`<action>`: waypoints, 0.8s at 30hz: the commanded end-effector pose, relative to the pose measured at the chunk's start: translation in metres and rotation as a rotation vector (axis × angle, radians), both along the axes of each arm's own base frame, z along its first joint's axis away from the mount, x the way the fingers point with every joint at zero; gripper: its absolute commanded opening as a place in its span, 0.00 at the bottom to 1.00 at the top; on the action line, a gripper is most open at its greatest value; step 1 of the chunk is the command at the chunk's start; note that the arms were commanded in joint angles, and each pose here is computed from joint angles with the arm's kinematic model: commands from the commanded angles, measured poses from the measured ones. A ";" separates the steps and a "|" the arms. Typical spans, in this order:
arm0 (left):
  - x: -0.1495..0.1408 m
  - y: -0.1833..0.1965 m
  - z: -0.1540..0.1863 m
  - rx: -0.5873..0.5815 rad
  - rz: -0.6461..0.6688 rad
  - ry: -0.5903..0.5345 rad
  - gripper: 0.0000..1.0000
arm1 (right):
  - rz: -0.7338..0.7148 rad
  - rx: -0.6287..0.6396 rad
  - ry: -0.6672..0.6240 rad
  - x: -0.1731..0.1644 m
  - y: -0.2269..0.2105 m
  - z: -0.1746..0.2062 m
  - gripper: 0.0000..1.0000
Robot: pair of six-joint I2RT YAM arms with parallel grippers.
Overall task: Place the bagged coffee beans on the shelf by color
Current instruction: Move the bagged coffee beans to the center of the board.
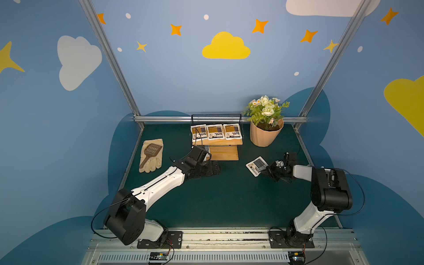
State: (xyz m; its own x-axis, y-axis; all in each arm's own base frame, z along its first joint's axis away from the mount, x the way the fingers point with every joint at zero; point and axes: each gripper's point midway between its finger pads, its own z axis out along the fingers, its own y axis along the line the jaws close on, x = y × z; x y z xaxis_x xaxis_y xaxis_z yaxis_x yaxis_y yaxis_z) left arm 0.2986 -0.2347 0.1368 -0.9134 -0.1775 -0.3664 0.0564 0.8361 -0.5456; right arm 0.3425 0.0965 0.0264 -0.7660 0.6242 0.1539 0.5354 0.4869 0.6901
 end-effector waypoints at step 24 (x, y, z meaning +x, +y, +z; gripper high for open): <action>-0.036 0.049 0.007 -0.005 0.027 -0.033 1.00 | 0.786 -0.132 0.138 -0.124 0.139 0.012 0.00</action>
State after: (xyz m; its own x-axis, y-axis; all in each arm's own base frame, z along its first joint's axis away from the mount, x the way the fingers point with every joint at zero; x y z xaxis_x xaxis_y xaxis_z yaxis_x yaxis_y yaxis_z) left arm 0.2709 -0.1896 0.1460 -0.8878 -0.2184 -0.4050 0.0468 0.8328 -0.5516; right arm 0.2299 0.2343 0.0420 -0.9770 0.0004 0.2130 0.1298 0.7940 0.5939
